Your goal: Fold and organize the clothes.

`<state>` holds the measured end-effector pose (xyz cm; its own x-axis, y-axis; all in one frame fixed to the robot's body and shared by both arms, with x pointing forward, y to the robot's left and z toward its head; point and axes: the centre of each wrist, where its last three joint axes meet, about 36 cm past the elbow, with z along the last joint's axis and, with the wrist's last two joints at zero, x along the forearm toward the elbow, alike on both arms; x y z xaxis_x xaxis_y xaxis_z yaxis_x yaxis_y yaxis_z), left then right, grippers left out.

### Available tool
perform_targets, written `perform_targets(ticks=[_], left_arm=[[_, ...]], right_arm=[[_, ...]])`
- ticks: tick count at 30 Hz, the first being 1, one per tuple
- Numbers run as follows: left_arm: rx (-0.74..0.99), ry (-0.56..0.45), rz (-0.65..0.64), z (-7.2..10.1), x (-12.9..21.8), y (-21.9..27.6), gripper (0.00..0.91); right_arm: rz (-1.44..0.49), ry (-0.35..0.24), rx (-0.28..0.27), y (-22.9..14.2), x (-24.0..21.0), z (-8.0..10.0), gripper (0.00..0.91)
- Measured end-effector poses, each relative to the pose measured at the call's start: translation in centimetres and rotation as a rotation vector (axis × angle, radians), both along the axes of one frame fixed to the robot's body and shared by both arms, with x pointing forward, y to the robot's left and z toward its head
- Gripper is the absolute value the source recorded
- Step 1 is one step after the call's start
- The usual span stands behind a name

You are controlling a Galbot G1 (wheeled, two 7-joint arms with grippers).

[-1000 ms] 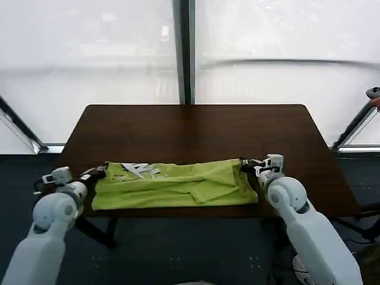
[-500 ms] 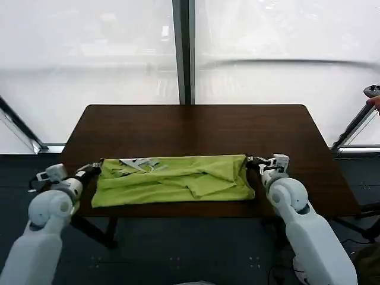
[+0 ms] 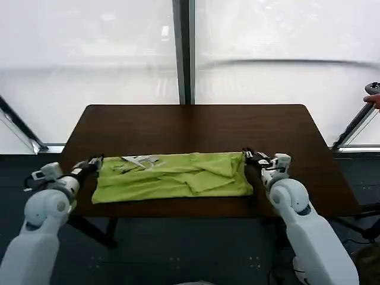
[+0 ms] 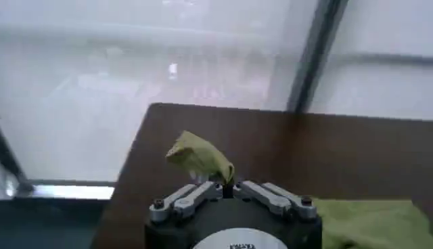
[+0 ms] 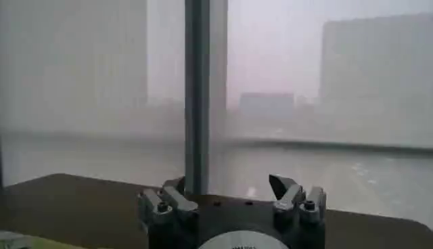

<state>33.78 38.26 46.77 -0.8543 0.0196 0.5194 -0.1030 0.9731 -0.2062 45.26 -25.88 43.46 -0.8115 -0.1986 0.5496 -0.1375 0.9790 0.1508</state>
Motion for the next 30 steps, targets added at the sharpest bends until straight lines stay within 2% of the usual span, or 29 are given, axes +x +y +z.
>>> perform_targets(ticks=[6, 8, 12, 15, 16, 17, 18, 19, 20, 21, 22, 23, 24, 28, 30], left_arm=[[-0.012, -0.009, -0.022, -1.1, 3.4, -0.5, 0.878], [-0.012, -0.005, -0.027, -1.4, 4.2, -0.6, 0.878], [-0.015, 0.007, -0.034, -2.2, 5.2, -1.0, 0.878], [-0.017, 0.014, -0.033, -2.8, 5.8, -1.1, 0.878], [-0.015, 0.017, -0.030, -3.0, 5.9, -1.0, 0.839], [-0.015, 0.020, -0.028, -3.1, 6.0, -0.9, 0.761], [-0.014, 0.023, -0.025, -3.3, 6.0, -0.9, 0.653], [-0.013, 0.028, -0.021, -3.5, 6.1, -0.7, 0.585], [-0.013, 0.031, -0.020, -3.6, 6.1, -0.7, 0.224], [-0.014, 0.033, -0.019, -3.7, 6.1, -0.7, 0.156], [-0.014, 0.035, -0.017, -3.9, 6.1, -0.6, 0.146], [-0.015, 0.036, -0.017, -3.9, 6.1, -0.6, 0.127], [-0.015, 0.037, -0.016, -4.0, 6.1, -0.6, 0.127], [-0.015, 0.041, -0.014, -4.2, 6.0, -0.7, 0.068], [-0.017, 0.042, -0.014, -4.3, 6.0, -0.7, 0.000]], right_arm=[[-0.002, 0.004, 0.004, 0.1, 0.1, -0.2, 0.878], [-0.001, 0.006, 0.005, 0.1, 0.1, -0.3, 0.800], [-0.002, 0.007, 0.004, 0.1, 0.0, -0.3, 0.712], [-0.002, 0.007, 0.005, 0.1, 0.0, -0.4, 0.702], [-0.003, 0.007, 0.005, 0.1, 0.0, -0.4, 0.692], [-0.005, 0.006, 0.006, 0.1, -0.1, -0.4, 0.683], [-0.006, 0.005, 0.008, 0.2, -0.1, -0.5, 0.653], [-0.007, 0.002, 0.009, 0.2, -0.2, -0.5, 0.605], [-0.011, -0.002, 0.011, 0.2, -0.2, -0.5, 0.497], [-0.014, -0.003, 0.013, 0.2, -0.2, -0.5, 0.371], [-0.019, -0.007, 0.015, 0.2, -0.3, -0.5, 0.293], [-0.023, -0.012, 0.018, 0.2, -0.3, -0.6, 0.098], [-0.028, -0.015, 0.019, 0.2, -0.3, -0.6, 0.049], [-0.066, -0.020, 0.027, 0.0, -0.3, -1.1, 0.000], [-0.085, -0.024, 0.035, -0.1, -0.3, -1.2, 0.000]])
